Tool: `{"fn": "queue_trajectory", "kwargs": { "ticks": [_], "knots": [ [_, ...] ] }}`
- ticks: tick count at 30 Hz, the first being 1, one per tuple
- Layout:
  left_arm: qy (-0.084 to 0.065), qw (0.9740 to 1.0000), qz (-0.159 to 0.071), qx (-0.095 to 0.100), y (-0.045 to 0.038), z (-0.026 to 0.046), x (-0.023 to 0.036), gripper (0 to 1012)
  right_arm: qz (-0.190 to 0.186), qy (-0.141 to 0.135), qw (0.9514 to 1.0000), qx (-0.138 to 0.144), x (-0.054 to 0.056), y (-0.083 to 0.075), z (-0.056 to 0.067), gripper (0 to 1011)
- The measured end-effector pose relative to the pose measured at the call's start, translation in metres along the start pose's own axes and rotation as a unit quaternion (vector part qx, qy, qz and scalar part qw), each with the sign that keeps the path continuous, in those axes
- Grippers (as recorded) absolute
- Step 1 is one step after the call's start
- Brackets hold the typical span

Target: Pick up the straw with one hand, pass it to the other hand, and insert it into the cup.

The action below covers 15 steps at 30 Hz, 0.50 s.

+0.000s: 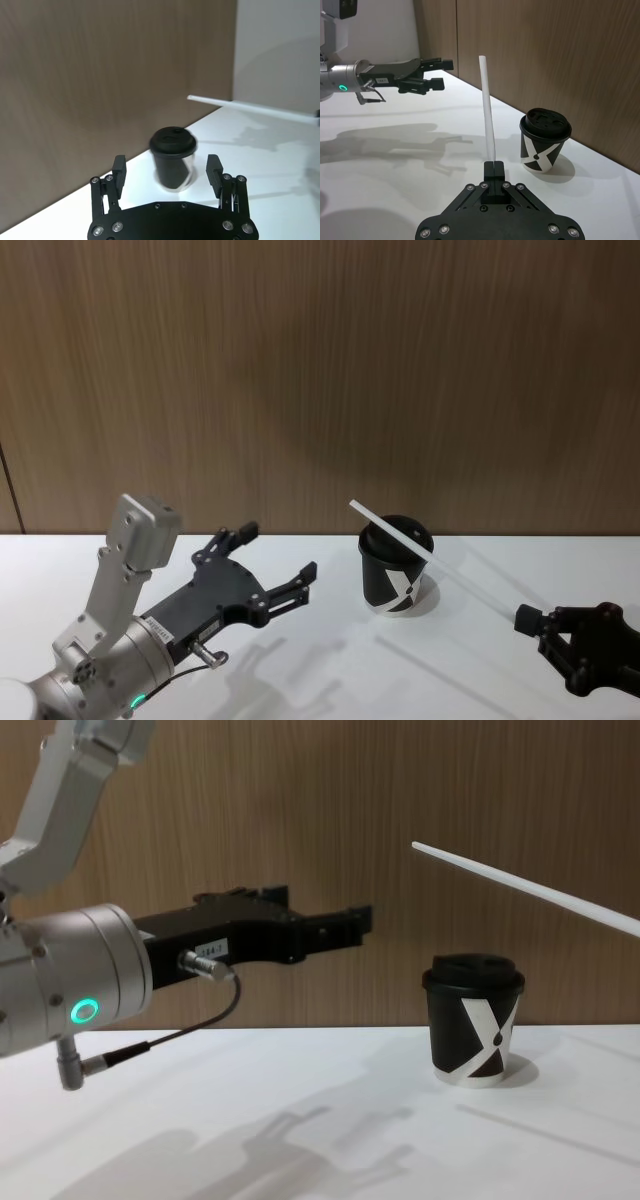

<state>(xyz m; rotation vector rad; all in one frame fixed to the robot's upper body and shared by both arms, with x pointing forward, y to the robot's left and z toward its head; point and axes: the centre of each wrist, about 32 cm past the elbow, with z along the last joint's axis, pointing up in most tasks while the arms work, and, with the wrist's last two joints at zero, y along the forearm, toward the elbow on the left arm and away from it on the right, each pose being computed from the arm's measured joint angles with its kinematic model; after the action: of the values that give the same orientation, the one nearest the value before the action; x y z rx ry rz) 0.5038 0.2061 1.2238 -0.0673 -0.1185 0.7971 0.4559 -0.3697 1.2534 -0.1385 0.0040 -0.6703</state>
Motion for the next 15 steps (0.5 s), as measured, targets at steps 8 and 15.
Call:
{"fn": "queue_trajectory", "kwargs": {
  "ticks": [8, 15],
  "knots": [
    [0.052, 0.9972, -0.053, -0.011, -0.0041, 0.0029, 0.0043, 1003, 0.000, 0.000, 1.0000, 0.000, 0.0000, 0.0001, 0.0001, 0],
    [0.109, 0.9888, -0.100, -0.020, -0.0099, 0.0032, 0.0070, 1003, 0.000, 0.000, 1.0000, 0.000, 0.0000, 0.0001, 0.0001, 0]
  ]
}}
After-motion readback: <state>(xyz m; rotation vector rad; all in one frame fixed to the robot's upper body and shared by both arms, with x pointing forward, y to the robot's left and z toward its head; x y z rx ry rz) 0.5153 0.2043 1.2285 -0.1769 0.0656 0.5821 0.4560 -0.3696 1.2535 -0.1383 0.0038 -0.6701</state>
